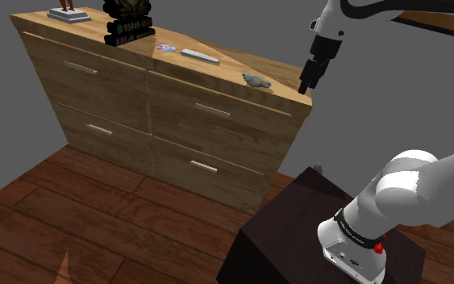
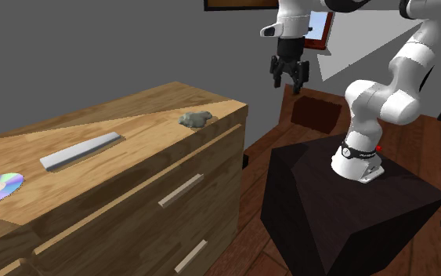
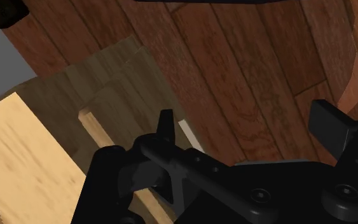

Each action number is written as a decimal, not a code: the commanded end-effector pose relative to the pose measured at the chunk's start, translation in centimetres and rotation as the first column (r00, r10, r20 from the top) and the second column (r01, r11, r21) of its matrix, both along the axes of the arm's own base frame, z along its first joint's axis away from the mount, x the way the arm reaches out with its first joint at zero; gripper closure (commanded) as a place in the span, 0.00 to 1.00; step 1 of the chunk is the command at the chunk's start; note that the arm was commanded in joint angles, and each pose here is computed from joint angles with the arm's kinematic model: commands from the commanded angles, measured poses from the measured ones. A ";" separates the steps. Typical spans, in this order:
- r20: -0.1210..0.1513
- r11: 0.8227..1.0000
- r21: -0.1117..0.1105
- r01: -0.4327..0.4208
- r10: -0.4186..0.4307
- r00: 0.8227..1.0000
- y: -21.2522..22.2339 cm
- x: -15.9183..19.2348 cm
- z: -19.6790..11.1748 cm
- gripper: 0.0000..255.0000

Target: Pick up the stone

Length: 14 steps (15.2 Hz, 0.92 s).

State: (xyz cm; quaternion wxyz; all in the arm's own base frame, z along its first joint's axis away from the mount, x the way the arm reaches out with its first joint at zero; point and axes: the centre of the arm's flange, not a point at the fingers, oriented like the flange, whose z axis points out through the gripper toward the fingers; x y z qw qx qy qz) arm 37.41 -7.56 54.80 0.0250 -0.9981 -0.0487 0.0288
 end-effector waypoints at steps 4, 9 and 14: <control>0.016 0.998 -0.003 -0.061 0.061 0.998 -3.7 4.8 -2.0 0.00; 0.032 0.993 -0.005 -0.121 0.121 0.992 -7.2 9.8 -3.9 0.00; 0.047 0.984 -0.008 -0.179 0.180 0.983 -10.3 15.1 -5.7 0.00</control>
